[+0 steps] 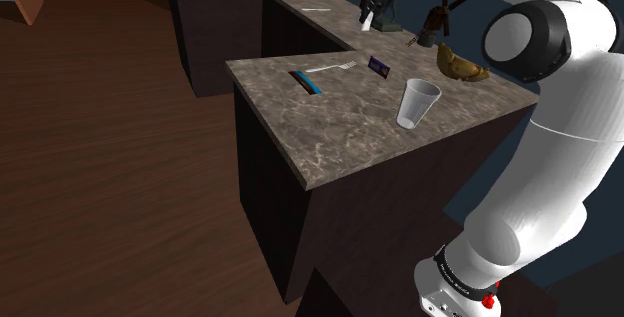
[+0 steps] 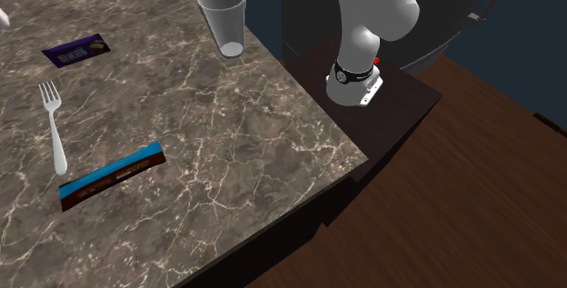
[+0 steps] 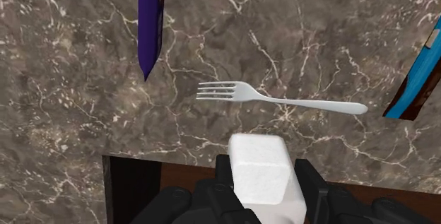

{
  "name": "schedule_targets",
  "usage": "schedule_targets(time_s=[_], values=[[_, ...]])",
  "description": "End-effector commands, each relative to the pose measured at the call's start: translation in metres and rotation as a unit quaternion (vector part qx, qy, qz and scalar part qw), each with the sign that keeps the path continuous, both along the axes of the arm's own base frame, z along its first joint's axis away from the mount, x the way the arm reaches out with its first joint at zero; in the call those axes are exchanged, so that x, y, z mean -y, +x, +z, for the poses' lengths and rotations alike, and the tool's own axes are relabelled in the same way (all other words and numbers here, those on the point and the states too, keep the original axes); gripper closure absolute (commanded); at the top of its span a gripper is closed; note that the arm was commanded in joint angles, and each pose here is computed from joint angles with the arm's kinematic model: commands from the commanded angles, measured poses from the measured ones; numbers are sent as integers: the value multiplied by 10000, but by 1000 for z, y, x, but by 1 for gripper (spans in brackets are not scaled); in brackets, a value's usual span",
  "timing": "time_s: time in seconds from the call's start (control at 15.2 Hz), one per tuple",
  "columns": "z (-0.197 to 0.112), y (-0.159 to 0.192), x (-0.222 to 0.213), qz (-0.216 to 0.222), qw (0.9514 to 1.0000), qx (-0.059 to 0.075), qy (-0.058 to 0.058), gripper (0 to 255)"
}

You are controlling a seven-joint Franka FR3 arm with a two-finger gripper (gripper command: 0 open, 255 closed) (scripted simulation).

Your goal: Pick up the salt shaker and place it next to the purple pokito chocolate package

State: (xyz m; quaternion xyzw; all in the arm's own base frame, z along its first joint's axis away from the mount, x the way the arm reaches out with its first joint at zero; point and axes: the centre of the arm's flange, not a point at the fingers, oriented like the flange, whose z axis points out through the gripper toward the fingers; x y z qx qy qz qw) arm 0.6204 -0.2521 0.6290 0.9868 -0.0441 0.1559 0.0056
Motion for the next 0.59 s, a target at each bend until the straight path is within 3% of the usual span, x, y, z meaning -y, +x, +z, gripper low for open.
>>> schedule_targets(time_s=[0.0, 0.53], values=[[-9, 3, 3, 5, 10000, 3, -2, 255], [-51, 3, 3, 5, 10000, 3, -2, 255]])
